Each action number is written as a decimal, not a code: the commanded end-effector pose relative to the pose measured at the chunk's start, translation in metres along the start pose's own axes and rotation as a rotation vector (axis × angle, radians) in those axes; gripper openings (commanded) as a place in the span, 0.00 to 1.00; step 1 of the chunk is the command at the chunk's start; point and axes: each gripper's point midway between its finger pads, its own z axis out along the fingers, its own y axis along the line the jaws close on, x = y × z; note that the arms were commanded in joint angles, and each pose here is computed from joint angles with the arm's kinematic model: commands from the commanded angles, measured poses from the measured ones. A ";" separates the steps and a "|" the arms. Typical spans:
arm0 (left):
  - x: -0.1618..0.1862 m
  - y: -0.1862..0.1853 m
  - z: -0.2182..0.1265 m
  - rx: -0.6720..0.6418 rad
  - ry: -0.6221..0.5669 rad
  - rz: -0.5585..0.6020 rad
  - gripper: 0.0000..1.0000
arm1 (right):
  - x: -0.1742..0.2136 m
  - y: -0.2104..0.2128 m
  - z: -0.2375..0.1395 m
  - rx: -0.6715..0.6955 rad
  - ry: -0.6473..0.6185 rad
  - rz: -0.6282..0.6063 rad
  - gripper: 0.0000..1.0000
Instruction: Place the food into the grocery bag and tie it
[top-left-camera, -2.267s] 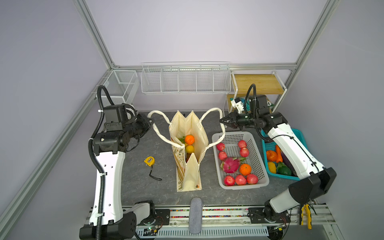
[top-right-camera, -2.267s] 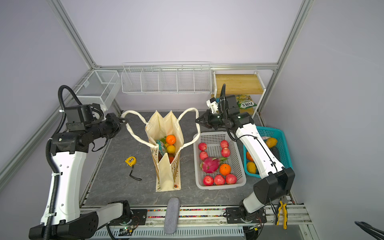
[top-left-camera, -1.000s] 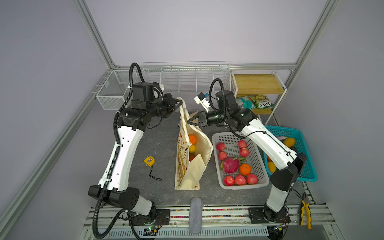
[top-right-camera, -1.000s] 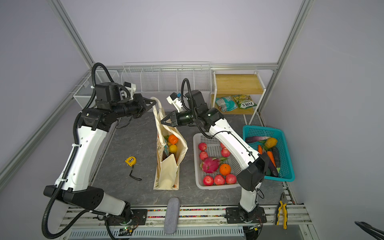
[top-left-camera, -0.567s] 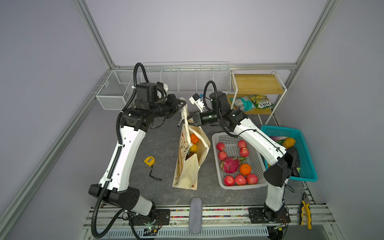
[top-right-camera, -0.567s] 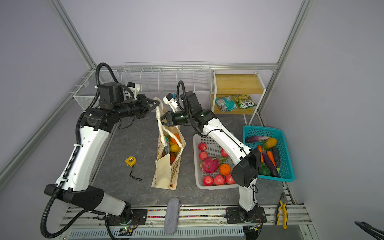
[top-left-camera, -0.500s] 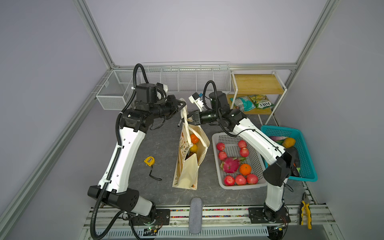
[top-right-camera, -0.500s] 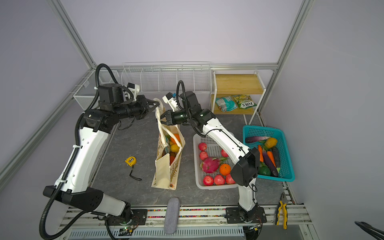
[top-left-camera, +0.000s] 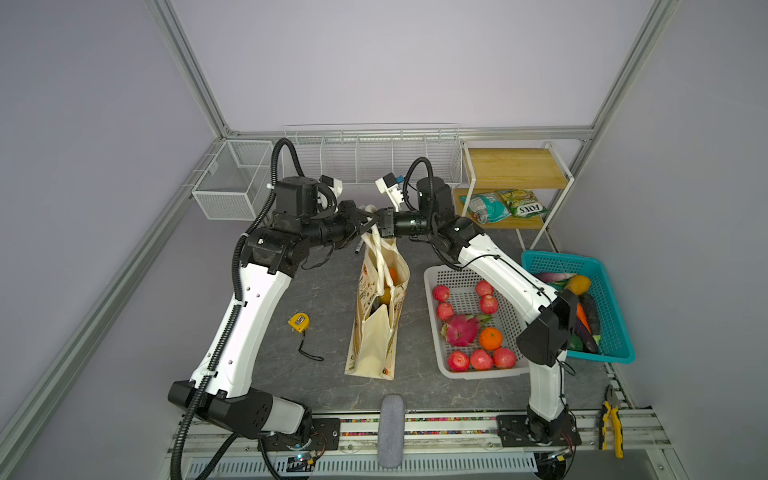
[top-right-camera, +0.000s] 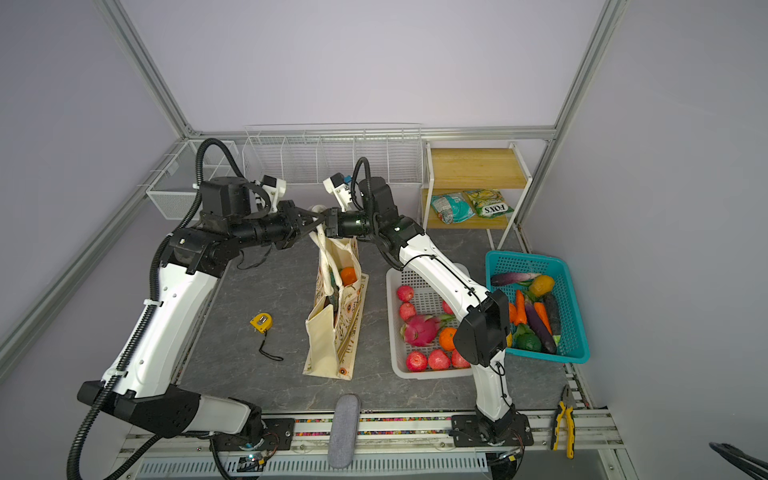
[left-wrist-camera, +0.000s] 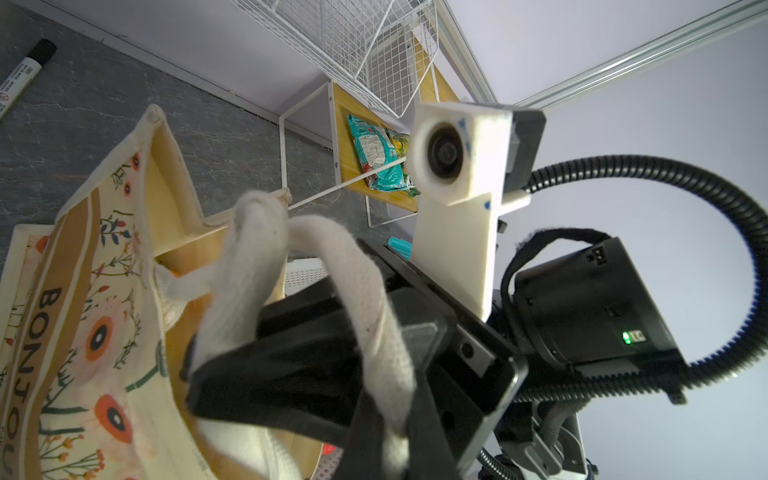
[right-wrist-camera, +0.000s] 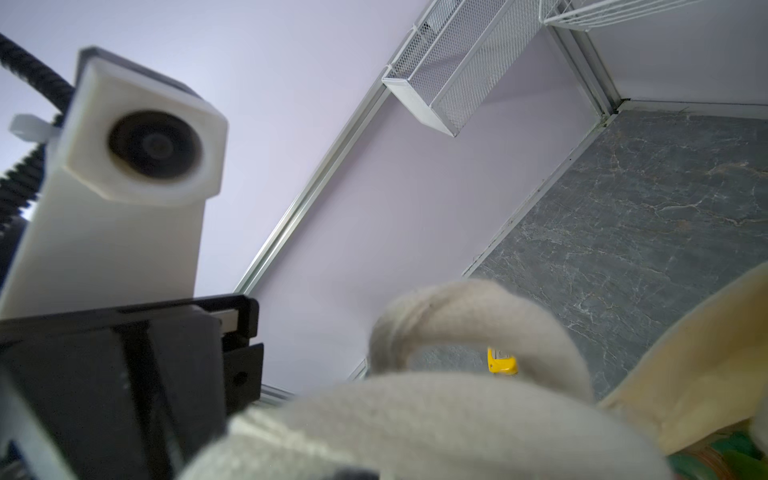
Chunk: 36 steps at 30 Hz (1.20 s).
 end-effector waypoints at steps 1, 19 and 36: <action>0.012 -0.016 -0.015 0.046 0.021 0.037 0.21 | -0.028 0.002 -0.010 -0.007 -0.092 -0.044 0.07; -0.011 -0.015 -0.051 -0.029 -0.140 0.062 0.66 | -0.027 0.005 -0.019 -0.006 -0.099 -0.048 0.07; -0.049 0.018 -0.036 -0.032 -0.205 -0.060 0.45 | -0.023 0.019 -0.018 -0.081 -0.066 -0.055 0.07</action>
